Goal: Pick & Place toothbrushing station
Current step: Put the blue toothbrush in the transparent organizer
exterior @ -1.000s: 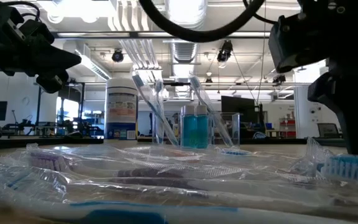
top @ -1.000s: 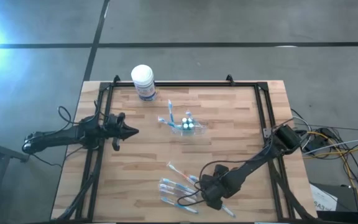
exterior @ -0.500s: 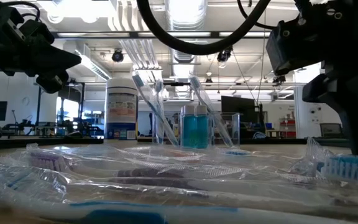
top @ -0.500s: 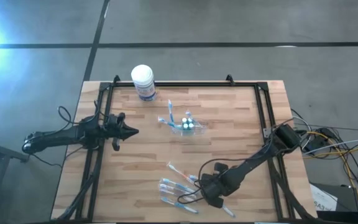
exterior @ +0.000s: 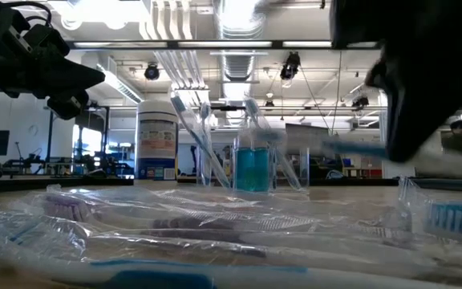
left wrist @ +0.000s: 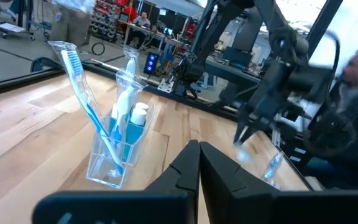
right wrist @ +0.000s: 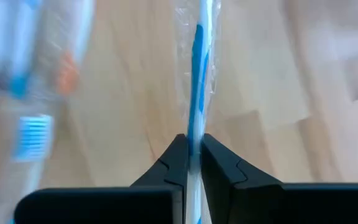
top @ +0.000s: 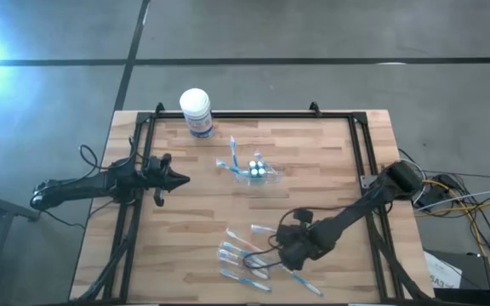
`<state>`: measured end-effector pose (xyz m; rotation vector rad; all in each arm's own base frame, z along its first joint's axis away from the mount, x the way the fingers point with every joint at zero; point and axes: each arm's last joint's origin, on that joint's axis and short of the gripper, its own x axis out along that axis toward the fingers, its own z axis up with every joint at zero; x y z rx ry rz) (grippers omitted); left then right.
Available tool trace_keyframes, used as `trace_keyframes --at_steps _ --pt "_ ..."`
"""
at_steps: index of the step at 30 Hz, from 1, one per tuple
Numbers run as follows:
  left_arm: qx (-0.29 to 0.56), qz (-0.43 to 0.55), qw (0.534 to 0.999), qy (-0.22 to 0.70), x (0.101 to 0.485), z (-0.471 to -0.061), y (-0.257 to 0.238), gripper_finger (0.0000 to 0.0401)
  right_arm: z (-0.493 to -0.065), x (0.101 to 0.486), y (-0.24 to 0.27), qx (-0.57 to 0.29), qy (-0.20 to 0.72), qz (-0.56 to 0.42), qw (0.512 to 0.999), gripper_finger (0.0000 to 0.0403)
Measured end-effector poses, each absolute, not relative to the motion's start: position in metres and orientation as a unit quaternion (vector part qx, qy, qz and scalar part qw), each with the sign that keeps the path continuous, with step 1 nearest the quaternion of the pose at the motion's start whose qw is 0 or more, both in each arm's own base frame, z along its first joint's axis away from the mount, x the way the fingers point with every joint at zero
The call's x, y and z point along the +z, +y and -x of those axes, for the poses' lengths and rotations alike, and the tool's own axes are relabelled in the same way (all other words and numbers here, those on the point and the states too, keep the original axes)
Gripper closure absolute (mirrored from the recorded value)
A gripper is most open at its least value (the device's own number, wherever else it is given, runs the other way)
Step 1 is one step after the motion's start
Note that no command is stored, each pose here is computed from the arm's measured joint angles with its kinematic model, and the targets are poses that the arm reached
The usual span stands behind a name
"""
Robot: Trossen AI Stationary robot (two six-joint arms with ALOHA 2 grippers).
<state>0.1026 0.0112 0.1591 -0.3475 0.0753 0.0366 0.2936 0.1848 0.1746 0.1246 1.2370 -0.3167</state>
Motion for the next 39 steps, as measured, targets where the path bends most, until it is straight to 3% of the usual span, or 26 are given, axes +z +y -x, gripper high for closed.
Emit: trace_keyframes --at_steps 5,10,15,23,29,39 --pt "0.018 0.171 0.984 0.037 0.159 -0.103 0.011 0.0389 -0.289 0.203 0.18 -0.145 0.505 -0.044 0.85 0.0382" --pt "0.017 0.135 0.99 0.032 0.16 -0.103 0.011 0.0389 -0.3 0.227 0.176 -0.082 0.371 -0.013 0.925 0.0382" --pt "0.012 0.114 0.993 0.013 0.164 -0.103 0.011 0.0389 -0.315 0.231 0.159 -0.008 0.261 -0.002 0.965 0.0382" --pt "-0.004 0.004 1.0 -0.027 0.172 -0.103 0.01 0.0389 -0.324 0.213 0.114 -0.006 0.169 0.023 0.985 0.0383" --pt "-0.005 -0.013 0.998 -0.063 0.179 -0.102 0.01 0.0389 -0.326 0.206 0.086 -0.037 0.088 0.031 0.995 0.0383" --pt "0.002 -0.018 0.994 -0.111 0.188 -0.101 0.01 0.0389 -0.326 0.205 0.083 0.006 0.077 0.025 0.997 0.0383"
